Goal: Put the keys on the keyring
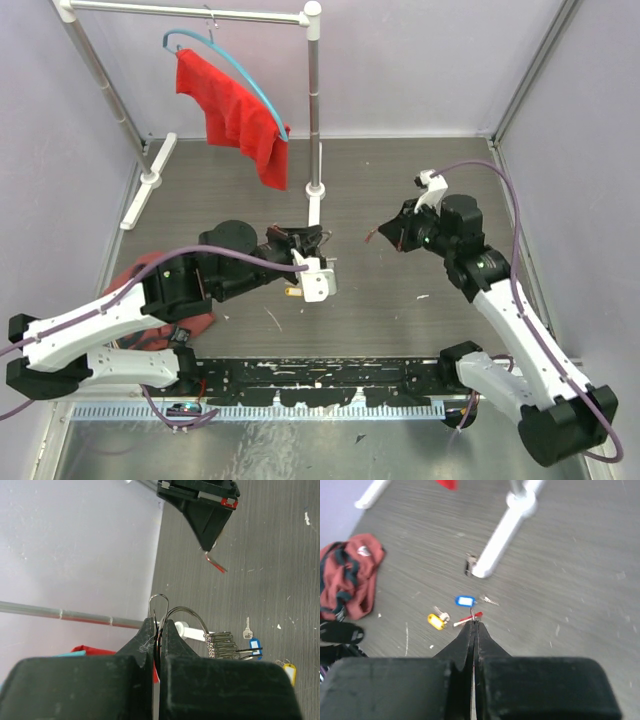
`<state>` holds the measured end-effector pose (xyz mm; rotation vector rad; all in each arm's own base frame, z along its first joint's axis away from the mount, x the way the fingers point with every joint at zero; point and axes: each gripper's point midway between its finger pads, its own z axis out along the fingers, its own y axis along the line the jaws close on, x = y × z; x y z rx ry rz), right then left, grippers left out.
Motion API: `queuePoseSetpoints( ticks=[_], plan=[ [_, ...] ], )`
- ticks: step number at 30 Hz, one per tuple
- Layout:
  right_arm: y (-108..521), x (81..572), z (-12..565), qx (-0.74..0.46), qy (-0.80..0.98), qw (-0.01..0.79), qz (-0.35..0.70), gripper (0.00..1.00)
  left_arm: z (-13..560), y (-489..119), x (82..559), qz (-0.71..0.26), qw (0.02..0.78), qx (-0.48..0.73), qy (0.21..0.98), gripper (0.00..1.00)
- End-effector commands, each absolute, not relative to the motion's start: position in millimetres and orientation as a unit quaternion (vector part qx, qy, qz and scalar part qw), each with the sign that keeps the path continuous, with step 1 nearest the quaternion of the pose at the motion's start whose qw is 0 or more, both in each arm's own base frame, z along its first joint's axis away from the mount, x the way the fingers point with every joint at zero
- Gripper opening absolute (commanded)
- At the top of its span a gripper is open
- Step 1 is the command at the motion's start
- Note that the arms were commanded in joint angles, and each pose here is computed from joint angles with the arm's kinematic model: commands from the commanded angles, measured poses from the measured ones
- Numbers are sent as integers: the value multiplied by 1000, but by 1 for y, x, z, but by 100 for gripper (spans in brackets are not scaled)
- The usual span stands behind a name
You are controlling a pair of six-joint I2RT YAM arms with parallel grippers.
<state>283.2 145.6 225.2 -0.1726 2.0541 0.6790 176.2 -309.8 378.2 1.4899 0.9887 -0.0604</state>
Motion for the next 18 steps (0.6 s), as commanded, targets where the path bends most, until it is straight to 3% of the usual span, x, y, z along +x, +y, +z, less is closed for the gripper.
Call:
queuePoseSetpoints(
  ticks=[1,8,18],
  plan=[
    [174,276,313,-178,725,590,307,1,401,-306,162,-53,654,649,386,0],
    [201,229,370,-367,586,637,340,1,409,-304,145,-77,659,664,344,0],
    [212,200,405,-544,498,600,310,1,411,-314,135,-94,647,690,312,0]
  ],
)
